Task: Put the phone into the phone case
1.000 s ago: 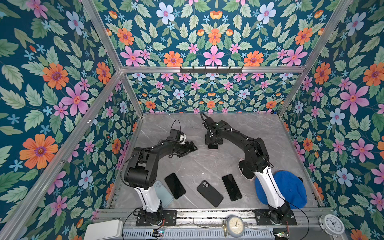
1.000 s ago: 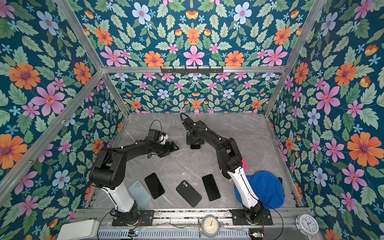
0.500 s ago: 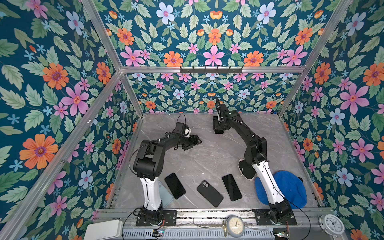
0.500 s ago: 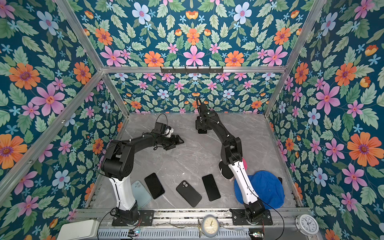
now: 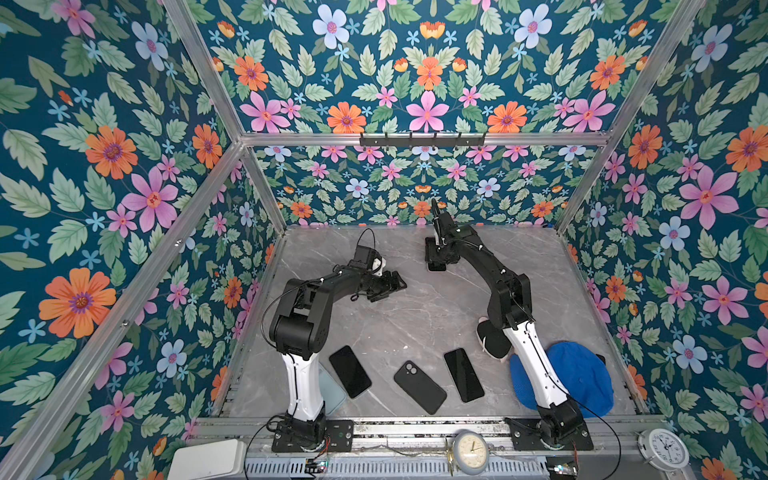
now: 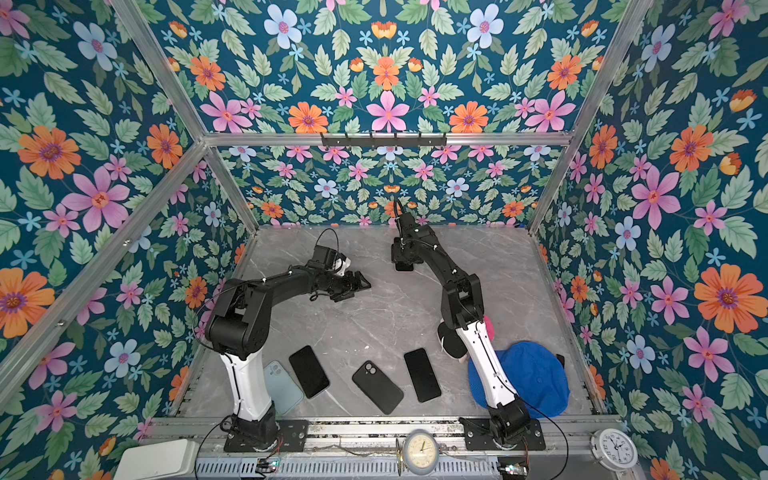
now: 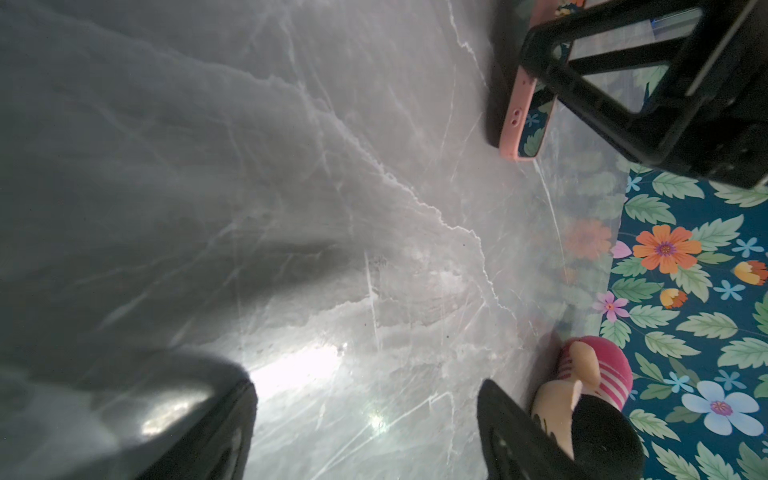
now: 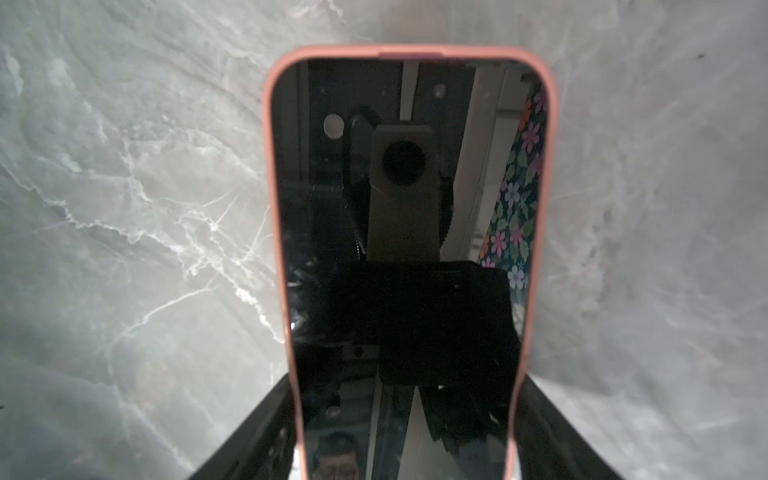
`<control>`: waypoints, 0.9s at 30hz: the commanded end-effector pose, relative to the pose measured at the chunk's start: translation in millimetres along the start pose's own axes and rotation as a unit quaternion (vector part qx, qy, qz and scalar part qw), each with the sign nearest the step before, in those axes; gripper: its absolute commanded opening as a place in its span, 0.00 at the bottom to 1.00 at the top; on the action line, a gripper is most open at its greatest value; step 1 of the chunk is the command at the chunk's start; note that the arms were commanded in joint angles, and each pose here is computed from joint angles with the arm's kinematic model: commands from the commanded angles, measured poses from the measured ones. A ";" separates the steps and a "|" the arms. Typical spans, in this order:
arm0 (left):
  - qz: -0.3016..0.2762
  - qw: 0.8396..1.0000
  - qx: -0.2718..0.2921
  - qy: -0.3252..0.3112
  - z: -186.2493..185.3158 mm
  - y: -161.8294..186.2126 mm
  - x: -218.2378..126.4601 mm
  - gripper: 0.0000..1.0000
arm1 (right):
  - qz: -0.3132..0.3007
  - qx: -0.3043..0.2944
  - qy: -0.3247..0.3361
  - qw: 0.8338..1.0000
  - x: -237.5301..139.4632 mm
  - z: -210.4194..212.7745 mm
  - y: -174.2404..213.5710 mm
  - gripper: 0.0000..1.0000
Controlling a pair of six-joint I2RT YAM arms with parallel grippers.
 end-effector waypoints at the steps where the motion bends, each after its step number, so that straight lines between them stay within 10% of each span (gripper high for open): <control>1: 0.001 1.000 -0.001 -0.003 0.9 2.0 -0.7 0.85 | -0.009 0.014 -0.007 1.000 0.7 1.3 -2.9 0.58; 14: 0.006 1.000 0.010 0.010 0.4 7.2 -2.9 0.87 | 0.004 0.047 -0.047 0.998 -6.9 0.9 -4.9 0.82; 27: 0.018 1.000 0.021 0.012 -6.8 30.9 -20.1 0.87 | 0.025 0.001 -0.015 1.000 -79.8 14.6 29.9 0.79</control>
Point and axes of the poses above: each gripper's point midway between its finger pads, its own x axis out along the fingers, its own z axis along the line the jaws close on, y = z × x, the point moved 9 cm from there along -x, back along the fingers, and after that the axes turned 3 degrees about -x, right-handed, at the moved point
